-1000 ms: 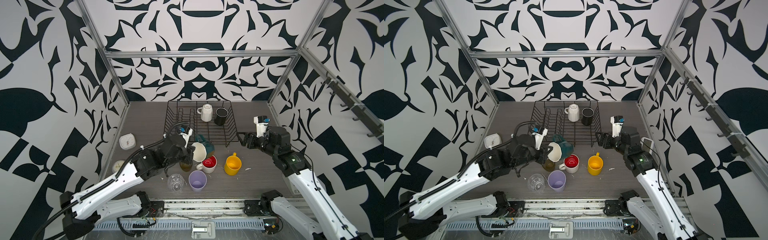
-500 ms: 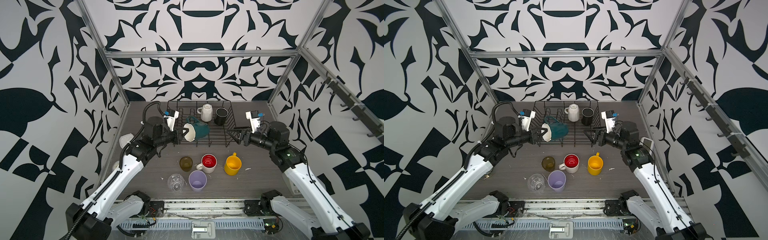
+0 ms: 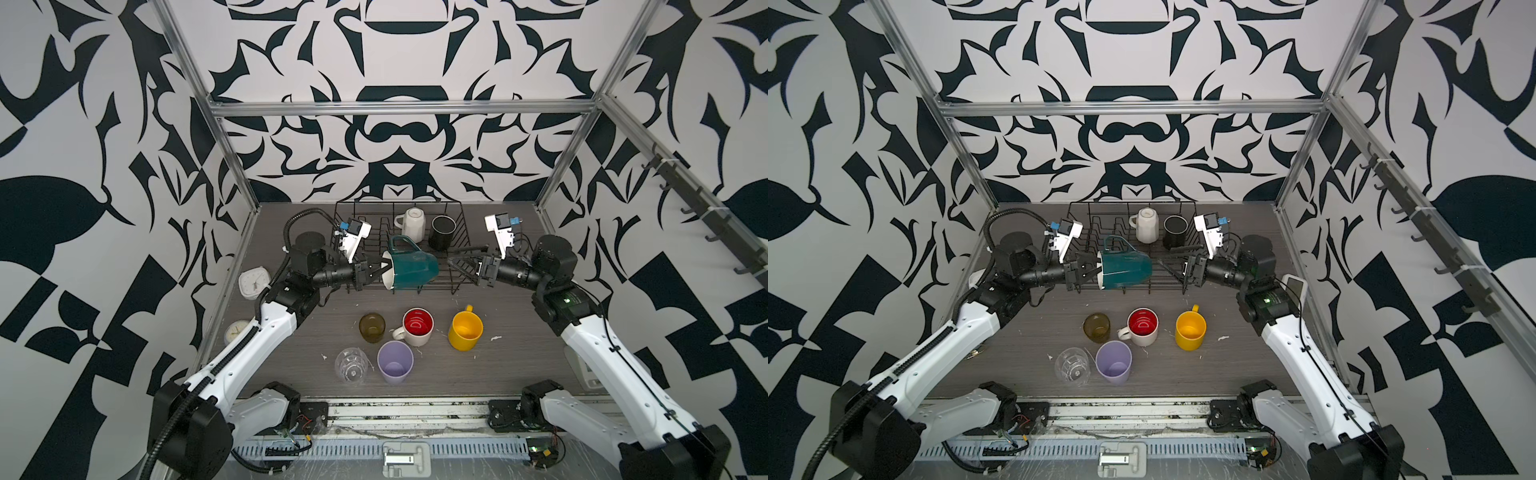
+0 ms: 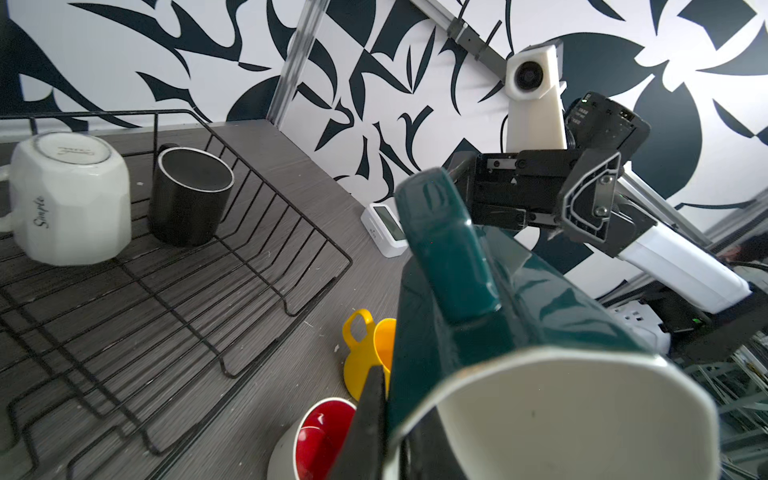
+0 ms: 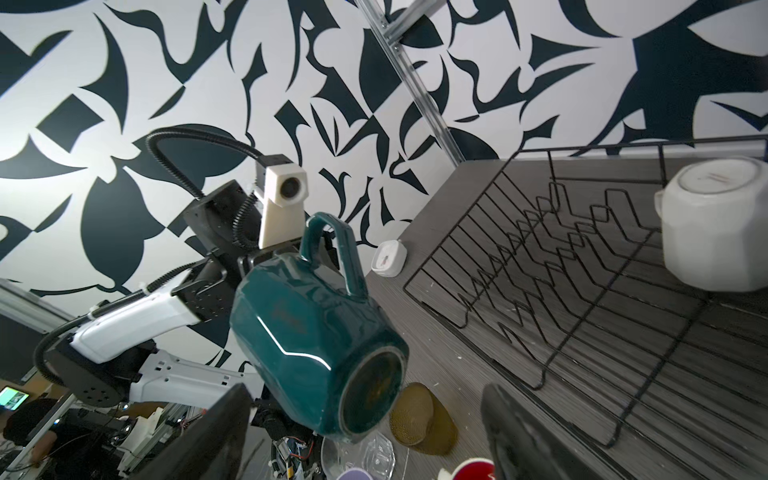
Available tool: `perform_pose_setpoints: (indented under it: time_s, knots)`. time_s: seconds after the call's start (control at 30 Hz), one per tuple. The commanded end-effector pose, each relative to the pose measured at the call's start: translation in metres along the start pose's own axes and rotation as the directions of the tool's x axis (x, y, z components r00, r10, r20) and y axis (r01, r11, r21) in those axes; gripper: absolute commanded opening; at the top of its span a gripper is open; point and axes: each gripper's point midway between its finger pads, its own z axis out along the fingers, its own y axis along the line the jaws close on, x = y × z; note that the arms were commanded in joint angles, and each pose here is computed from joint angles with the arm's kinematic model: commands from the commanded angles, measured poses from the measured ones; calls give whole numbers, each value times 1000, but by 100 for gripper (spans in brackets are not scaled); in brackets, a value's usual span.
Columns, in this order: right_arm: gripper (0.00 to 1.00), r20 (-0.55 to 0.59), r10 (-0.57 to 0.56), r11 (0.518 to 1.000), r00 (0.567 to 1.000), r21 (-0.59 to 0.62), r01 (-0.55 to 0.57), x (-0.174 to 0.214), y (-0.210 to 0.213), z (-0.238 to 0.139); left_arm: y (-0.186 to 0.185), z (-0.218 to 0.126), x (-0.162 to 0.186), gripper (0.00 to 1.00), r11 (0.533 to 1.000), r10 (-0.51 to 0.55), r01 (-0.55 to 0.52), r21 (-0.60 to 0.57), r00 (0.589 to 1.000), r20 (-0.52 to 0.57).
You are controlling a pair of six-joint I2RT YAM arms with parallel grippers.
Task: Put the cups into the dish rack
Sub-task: 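Close the right gripper on the green mug held by the left gripper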
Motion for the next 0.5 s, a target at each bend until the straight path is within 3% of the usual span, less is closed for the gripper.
perform_pose_setpoints:
  time_s: [0.0,0.47]
  knots:
    - [92,39,-70,992,997,-103,74,-19,28,-1,-34,-6,-34,0,984,123,-131,118,990,75]
    - [93,11,-79,984,997,-159,79,-14,31,16,-37,-3,-37,0,979,107,-117,169,992,69]
